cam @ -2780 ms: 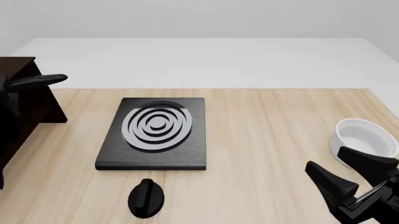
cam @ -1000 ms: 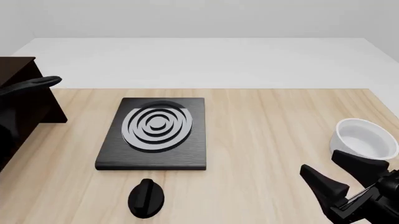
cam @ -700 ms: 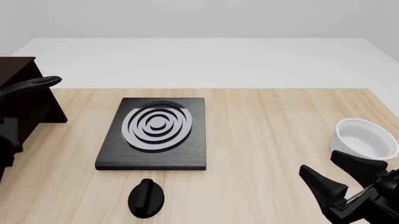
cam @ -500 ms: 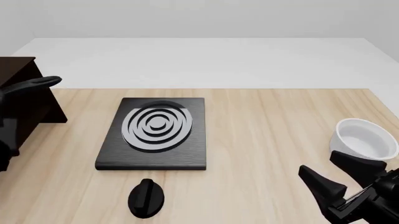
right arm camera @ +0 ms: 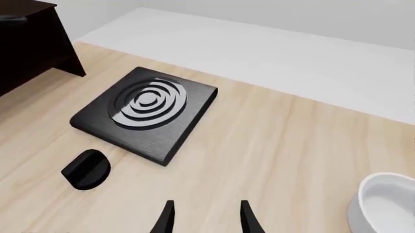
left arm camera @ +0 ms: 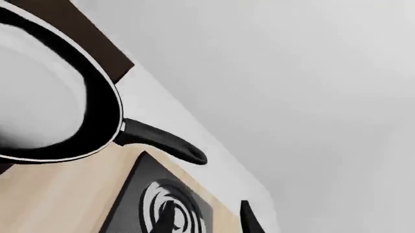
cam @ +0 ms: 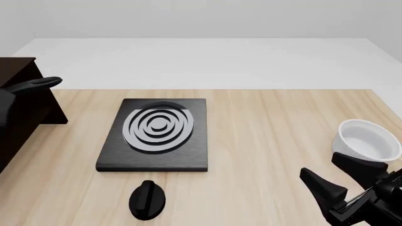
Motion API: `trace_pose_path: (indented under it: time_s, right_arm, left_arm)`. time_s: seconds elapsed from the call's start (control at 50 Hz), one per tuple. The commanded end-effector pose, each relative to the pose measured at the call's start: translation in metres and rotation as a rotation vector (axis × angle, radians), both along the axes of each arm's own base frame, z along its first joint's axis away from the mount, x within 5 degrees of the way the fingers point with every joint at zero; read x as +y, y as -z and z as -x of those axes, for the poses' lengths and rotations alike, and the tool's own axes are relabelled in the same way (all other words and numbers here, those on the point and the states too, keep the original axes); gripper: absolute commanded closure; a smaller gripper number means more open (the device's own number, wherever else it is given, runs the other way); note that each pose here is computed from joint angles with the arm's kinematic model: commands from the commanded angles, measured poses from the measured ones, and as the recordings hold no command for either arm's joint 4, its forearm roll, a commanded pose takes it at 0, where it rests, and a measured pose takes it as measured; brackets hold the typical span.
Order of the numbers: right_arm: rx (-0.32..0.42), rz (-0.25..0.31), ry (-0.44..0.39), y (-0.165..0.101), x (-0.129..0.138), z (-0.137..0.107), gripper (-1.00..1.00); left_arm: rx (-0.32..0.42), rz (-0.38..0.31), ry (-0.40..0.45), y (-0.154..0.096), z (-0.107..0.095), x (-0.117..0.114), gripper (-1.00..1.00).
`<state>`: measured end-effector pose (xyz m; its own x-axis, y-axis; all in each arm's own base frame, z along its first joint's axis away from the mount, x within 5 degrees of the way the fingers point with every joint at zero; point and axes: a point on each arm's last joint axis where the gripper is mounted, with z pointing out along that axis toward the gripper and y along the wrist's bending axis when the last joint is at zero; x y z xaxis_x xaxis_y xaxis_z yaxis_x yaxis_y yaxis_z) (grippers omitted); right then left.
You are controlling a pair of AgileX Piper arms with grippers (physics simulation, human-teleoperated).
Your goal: Put the frying pan on the cabinet shelf.
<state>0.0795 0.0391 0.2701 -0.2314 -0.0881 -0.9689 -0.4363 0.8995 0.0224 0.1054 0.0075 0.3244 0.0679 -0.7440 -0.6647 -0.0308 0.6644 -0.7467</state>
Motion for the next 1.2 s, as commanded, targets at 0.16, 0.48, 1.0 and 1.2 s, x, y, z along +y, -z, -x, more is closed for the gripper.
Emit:
trace_pose_path:
  time_s: [0.16, 0.48, 1.0, 1.2]
  right_arm:
    - [-0.011, 0.008, 0.006, -0.001, -0.002, 0.002, -1.00]
    - [-0.013, 0.009, 0.011, -0.001, -0.003, 0.003, -1.00]
    - [-0.091, -0.034, 0.141, -0.019, -0.029, 0.048, -1.00]
    - [-0.088, -0.019, 0.168, -0.021, -0.033, 0.059, -1.00]
  left_arm:
    - [0.051, -0.357, 0.082, -0.036, 0.043, -0.008, -1.00]
    - [0.064, -0.433, 0.143, -0.022, 0.077, -0.010, -1.00]
    - [0.059, -0.489, 0.193, -0.009, 0.117, -0.006, -1.00]
    - [0.054, -0.533, 0.245, -0.012, 0.121, -0.005, -1.00]
